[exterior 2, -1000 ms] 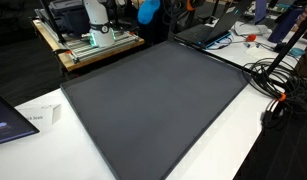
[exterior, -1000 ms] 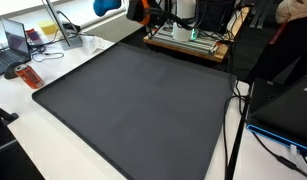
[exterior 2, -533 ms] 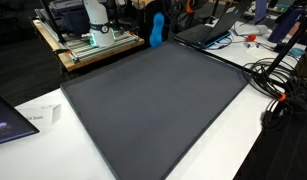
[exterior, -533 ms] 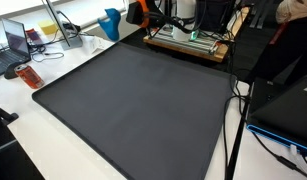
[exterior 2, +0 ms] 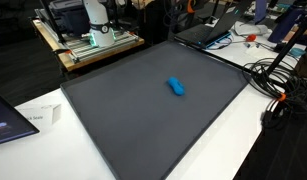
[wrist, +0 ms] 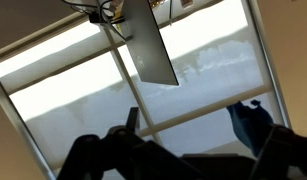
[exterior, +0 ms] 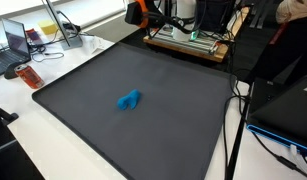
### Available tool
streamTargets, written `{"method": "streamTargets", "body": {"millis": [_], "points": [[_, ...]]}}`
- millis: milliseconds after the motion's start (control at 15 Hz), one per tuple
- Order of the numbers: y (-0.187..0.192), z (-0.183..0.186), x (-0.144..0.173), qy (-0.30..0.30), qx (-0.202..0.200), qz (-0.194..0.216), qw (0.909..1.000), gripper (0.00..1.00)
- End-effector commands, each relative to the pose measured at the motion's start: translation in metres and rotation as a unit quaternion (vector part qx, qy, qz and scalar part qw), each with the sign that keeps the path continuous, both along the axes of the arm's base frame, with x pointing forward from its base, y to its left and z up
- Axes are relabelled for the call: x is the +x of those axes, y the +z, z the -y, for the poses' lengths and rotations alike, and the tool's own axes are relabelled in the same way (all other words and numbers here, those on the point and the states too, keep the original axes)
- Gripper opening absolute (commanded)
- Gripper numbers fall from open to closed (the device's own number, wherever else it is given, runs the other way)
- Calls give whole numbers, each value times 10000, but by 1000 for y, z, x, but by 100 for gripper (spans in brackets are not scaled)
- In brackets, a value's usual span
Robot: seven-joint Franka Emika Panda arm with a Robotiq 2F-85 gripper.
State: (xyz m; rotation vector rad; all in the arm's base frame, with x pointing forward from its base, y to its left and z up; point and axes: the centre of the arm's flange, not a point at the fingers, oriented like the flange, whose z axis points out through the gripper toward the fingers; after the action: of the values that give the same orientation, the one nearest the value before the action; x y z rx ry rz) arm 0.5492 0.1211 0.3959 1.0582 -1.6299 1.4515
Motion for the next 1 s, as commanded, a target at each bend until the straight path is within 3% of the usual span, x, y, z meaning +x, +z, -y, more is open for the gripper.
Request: {"method": "streamTargets", "body": {"millis": [0, 267, 467, 600, 933], "points": [[5, 2, 4, 149, 258, -135, 9995, 100], [4, 1, 5, 524, 798, -425, 9945, 100], [5, 3, 7, 825, 1428, -676, 9840, 100], [7, 5, 10, 962, 1894, -877, 9732, 100], [14, 11, 15, 1513, 2830, -1400, 9367, 100]]}}
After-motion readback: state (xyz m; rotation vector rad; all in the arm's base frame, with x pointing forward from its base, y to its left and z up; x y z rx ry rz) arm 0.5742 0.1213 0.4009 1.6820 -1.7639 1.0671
